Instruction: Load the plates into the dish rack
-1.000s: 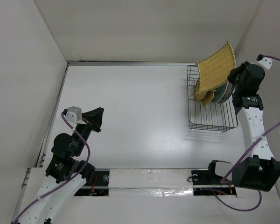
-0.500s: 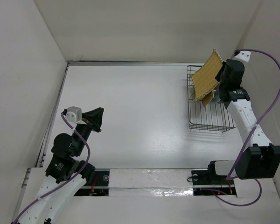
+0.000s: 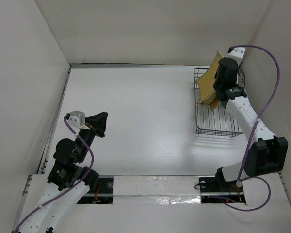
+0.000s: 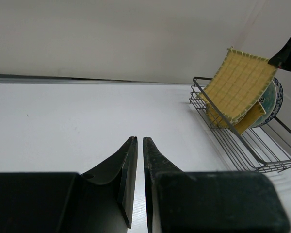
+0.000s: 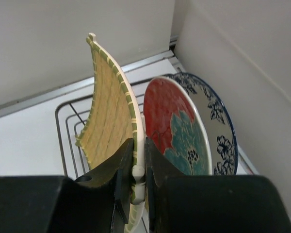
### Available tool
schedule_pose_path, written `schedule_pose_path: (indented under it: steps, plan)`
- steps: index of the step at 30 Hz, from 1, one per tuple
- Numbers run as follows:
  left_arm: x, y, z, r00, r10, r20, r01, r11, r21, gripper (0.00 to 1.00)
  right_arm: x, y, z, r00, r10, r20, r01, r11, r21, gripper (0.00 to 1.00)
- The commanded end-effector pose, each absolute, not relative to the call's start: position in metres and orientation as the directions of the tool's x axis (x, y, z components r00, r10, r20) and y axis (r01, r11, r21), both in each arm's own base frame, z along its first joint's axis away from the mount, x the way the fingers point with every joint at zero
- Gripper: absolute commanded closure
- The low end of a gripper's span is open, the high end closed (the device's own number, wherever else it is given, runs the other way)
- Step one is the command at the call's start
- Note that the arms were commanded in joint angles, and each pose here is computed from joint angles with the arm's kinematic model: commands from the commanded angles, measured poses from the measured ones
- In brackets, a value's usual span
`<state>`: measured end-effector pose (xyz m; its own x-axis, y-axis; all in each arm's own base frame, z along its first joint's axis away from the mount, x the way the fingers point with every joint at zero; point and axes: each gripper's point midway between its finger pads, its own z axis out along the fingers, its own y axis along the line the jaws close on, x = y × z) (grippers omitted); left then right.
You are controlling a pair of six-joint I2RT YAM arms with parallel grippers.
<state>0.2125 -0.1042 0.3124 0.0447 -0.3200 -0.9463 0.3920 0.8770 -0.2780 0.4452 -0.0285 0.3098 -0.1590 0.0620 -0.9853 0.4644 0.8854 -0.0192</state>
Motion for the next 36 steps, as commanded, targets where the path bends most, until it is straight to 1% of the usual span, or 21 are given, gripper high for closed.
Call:
schedule_pose_path:
  steps: [1, 5, 10, 11, 15, 19, 20, 24, 28, 32, 35, 36]
  plan:
    - [0.21, -0.103, 0.332, 0.09, -0.35, -0.932, 0.409, 0.866, -0.286, 0.92, 0.448, -0.038, 0.409, 0.12, 0.075, -0.99, 0.514, 0.848, 0.126, 1.0]
    - [0.21, -0.102, 0.332, 0.091, -0.348, -0.933, 0.404, 0.869, -0.285, 0.92, 0.458, -0.024, 0.423, 0.136, 0.014, -0.991, 0.483, 0.872, 0.079, 1.0]
    - [0.21, -0.102, 0.332, 0.091, -0.349, -0.933, 0.402, 0.87, -0.286, 0.92, 0.463, -0.004, 0.395, 0.09, -0.036, -0.995, 0.435, 0.9, 0.007, 1.0]
    - [0.21, -0.102, 0.332, 0.092, -0.349, -0.933, 0.404, 0.869, -0.285, 0.92, 0.462, 0.0, 0.375, 0.058, -0.05, -0.997, 0.423, 0.906, -0.021, 1.0]
    - [0.211, -0.104, 0.331, 0.087, -0.346, -0.934, 0.408, 0.868, -0.284, 0.92, 0.457, -0.002, 0.354, 0.029, -0.086, -0.996, 0.421, 0.905, -0.066, 1.0]
    - [0.211, -0.104, 0.331, 0.087, -0.346, -0.934, 0.408, 0.868, -0.284, 0.92, 0.459, 0.0, 0.347, 0.014, -0.116, -0.993, 0.404, 0.909, -0.1, 1.0]
    - [0.21, -0.103, 0.332, 0.091, -0.348, -0.933, 0.409, 0.867, -0.284, 0.92, 0.459, 0.008, 0.347, 0.021, -0.121, -0.992, 0.39, 0.915, -0.104, 1.0]
    - [0.21, -0.103, 0.333, 0.092, -0.349, -0.932, 0.408, 0.867, -0.285, 0.92, 0.457, 0.028, 0.336, 0.004, -0.205, -0.979, 0.366, 0.911, -0.19, 1.0]
    - [0.21, -0.105, 0.331, 0.086, -0.346, -0.934, 0.412, 0.866, -0.283, 0.92, 0.454, 0.036, 0.326, -0.022, -0.285, -0.958, 0.385, 0.882, -0.271, 1.0]
    - [0.21, -0.105, 0.331, 0.084, -0.347, -0.934, 0.415, 0.864, -0.284, 0.92, 0.454, 0.033, 0.329, -0.03, -0.3, -0.954, 0.397, 0.872, -0.287, 0.88]
    - [0.21, -0.105, 0.332, 0.085, -0.349, -0.933, 0.416, 0.864, -0.285, 0.92, 0.452, 0.034, 0.334, -0.012, -0.258, -0.966, 0.377, 0.894, -0.243, 0.8]
    - [0.21, -0.105, 0.332, 0.085, -0.349, -0.933, 0.417, 0.863, -0.285, 0.92, 0.451, 0.034, 0.329, -0.023, -0.239, -0.971, 0.374, 0.899, -0.23, 0.75]
